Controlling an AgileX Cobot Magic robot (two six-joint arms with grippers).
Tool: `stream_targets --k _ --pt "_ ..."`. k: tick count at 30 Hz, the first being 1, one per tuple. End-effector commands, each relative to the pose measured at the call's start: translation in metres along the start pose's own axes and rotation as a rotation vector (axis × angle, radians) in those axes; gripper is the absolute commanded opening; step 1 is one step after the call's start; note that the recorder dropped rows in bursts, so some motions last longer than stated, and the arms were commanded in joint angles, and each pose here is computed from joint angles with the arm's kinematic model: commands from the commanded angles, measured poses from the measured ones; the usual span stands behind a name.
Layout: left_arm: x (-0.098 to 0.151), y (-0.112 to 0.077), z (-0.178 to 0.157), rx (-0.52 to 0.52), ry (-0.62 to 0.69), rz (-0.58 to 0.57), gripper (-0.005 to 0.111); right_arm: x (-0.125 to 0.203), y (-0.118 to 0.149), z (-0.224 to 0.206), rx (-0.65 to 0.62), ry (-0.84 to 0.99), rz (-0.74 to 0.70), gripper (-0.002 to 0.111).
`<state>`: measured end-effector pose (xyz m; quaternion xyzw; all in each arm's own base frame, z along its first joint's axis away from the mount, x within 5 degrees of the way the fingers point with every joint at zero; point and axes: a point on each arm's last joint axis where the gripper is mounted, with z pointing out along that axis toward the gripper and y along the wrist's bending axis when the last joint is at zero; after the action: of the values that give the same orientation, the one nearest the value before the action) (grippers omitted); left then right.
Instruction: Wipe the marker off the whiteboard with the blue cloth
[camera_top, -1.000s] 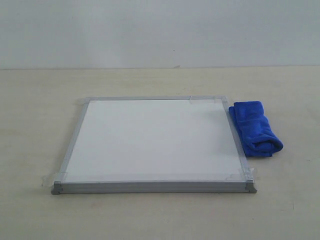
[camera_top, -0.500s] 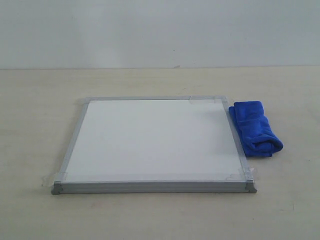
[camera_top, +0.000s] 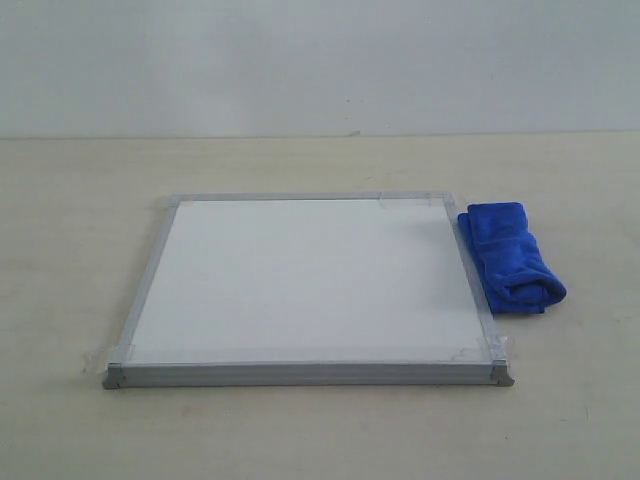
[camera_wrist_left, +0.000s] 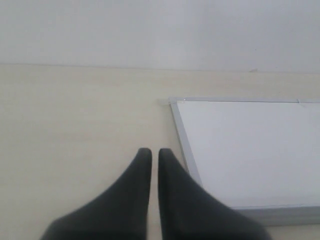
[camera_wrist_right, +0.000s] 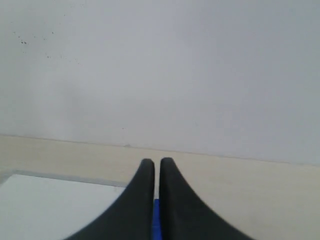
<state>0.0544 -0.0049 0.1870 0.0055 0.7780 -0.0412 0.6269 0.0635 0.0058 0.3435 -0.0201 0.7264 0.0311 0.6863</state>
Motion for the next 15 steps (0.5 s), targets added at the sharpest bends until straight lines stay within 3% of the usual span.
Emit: stream_targets --k 1,8,15 --pt "0.000 0.000 0.000 -0.003 -0.008 0.002 0.005 0.052 -0.003 0.004 0.021 -0.043 -0.069 0.000" --pt "0.000 0.000 0.000 -0.003 -0.008 0.002 0.005 0.121 -0.005 0.010 0.035 -0.002 -0.106 0.000" --pt "0.000 0.000 0.000 -0.003 -0.008 0.002 0.005 0.143 -0.005 0.003 0.030 0.003 -0.102 0.000"
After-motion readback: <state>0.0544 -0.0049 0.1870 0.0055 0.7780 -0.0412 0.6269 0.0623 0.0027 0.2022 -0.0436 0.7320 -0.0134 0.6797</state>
